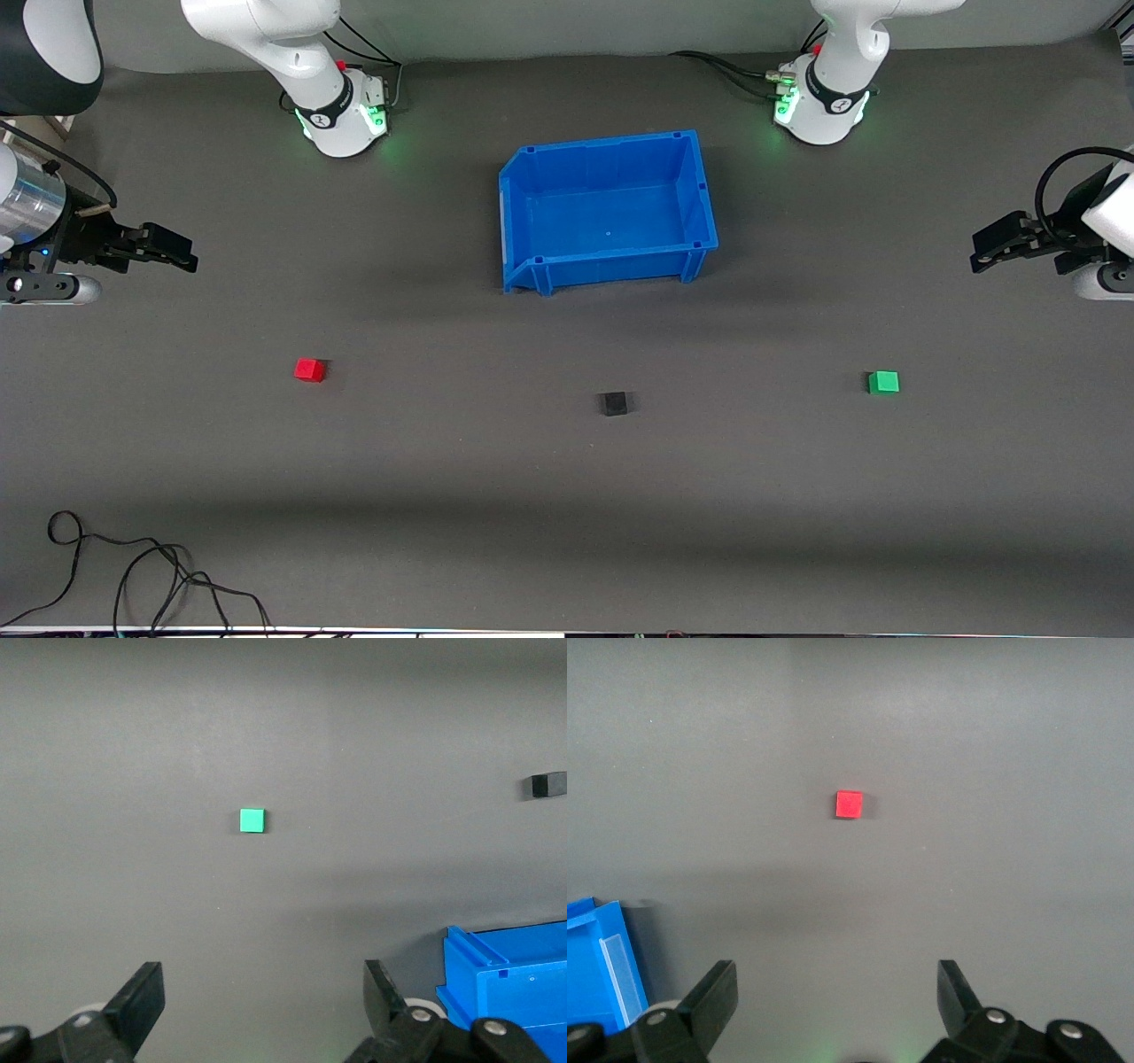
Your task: Attach green and red cubes to black cube
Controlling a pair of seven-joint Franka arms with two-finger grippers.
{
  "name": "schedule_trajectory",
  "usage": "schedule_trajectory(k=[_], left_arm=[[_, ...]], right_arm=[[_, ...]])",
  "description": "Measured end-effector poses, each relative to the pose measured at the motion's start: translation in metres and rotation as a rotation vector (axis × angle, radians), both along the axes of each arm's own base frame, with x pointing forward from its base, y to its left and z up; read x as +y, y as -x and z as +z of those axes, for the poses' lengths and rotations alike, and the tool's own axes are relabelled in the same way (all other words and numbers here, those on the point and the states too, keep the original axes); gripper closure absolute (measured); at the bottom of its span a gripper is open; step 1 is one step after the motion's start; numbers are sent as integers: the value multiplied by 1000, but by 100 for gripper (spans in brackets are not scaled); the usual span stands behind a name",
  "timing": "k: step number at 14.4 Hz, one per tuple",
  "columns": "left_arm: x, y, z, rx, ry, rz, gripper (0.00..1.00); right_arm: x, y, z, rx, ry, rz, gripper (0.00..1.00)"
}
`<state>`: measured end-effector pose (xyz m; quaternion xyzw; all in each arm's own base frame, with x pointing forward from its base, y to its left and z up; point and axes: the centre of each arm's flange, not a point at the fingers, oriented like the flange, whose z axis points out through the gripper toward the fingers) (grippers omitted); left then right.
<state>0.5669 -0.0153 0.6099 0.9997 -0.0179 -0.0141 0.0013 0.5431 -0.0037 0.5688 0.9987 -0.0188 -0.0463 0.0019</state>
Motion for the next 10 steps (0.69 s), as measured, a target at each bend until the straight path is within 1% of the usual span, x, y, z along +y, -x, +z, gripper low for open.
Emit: schedule_trajectory(k=[10], left_arm=[[0,0,1,-1,0,-1,0]], right_arm=[[1,-1,1,-6,0,1,0]])
